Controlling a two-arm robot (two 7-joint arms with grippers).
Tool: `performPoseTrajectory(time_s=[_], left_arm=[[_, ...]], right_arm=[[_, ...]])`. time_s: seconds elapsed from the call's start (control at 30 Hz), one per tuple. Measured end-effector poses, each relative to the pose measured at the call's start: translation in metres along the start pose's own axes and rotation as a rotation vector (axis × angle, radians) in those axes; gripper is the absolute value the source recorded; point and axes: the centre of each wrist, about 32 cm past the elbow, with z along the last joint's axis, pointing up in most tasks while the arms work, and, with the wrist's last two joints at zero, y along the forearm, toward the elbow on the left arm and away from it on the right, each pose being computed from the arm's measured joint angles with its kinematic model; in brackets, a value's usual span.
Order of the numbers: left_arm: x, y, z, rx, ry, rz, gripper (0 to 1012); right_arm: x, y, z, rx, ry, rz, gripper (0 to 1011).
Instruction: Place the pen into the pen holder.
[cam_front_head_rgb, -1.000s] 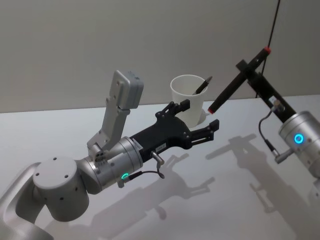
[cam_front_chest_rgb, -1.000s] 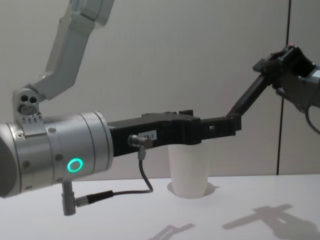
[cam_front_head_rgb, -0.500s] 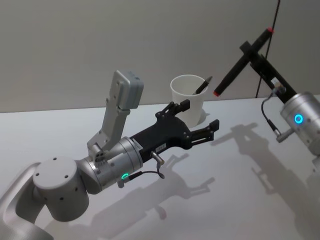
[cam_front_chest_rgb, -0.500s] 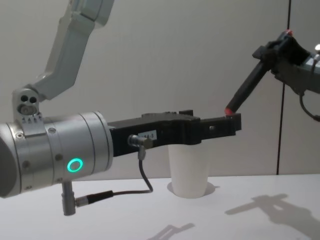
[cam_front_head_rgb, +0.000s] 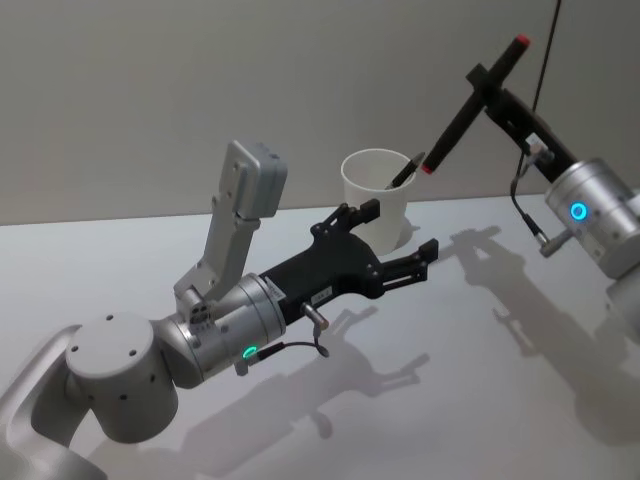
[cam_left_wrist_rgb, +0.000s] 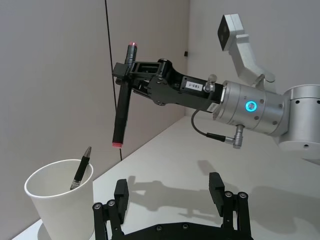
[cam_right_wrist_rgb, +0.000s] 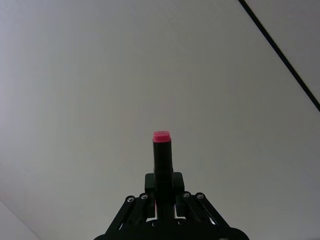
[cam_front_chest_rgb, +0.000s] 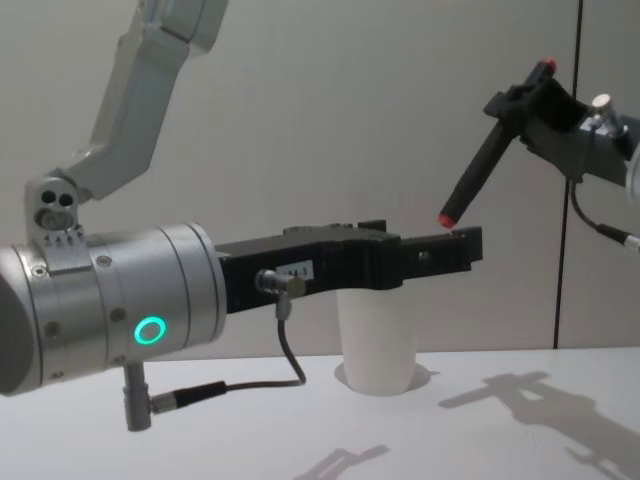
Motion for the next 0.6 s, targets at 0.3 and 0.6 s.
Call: performPoseTrajectory(time_s=[0.3, 0.6], left_arm=[[0.0, 0.0, 0.0, 0.0, 0.0, 0.0, 1001], [0.0, 0.0, 0.0, 0.0, 0.0, 0.0, 1001]], right_arm=[[0.006, 0.014, -0.004, -0.021, -0.042, 0.013, 211], [0.011, 0.027, -0.012, -0.049, -0.079, 0.028, 211]])
